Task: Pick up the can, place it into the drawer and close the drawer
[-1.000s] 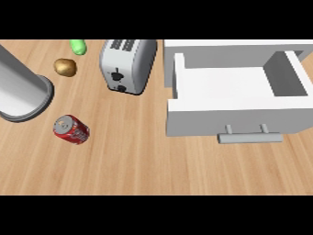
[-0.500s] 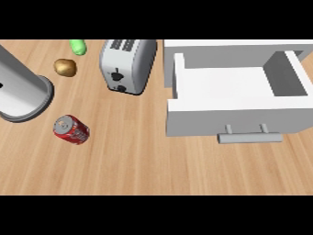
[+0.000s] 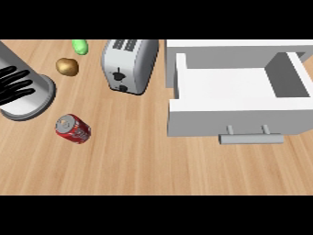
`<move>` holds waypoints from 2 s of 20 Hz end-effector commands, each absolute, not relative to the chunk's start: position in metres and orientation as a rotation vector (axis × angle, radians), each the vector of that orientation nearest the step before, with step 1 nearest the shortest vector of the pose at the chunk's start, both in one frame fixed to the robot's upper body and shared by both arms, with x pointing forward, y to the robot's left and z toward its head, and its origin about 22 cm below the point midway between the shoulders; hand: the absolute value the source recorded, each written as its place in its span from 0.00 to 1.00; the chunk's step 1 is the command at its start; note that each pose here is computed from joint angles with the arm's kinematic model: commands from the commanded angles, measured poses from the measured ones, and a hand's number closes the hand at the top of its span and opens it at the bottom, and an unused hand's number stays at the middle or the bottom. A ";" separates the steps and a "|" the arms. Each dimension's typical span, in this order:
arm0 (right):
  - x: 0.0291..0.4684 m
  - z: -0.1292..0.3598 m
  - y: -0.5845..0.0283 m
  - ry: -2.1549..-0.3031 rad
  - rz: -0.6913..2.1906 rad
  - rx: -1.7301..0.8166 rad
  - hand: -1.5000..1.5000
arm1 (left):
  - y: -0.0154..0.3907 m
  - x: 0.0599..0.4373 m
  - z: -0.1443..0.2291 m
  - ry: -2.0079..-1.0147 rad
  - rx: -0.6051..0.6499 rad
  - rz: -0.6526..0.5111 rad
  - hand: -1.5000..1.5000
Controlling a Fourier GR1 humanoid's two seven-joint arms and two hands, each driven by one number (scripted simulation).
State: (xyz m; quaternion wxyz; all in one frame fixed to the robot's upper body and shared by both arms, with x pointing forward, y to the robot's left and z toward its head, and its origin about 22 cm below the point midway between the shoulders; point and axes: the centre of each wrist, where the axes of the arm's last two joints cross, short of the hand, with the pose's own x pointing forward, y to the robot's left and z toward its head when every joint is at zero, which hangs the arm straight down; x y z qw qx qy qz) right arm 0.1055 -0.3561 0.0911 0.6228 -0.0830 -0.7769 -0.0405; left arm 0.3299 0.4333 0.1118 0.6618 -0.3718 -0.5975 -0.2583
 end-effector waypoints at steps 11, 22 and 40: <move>0.099 0.105 -0.373 -1.767 -0.094 -0.200 0.00 | 0.402 0.324 0.049 -1.308 -0.794 -0.617 0.00; 0.079 0.100 -0.381 -1.784 -0.076 -0.161 0.00 | 0.388 0.339 0.018 -1.329 -0.688 -0.564 0.00; 0.089 0.116 -0.383 -1.793 -0.069 -0.179 0.00 | 0.412 0.312 -0.034 -1.272 -0.616 -0.531 0.00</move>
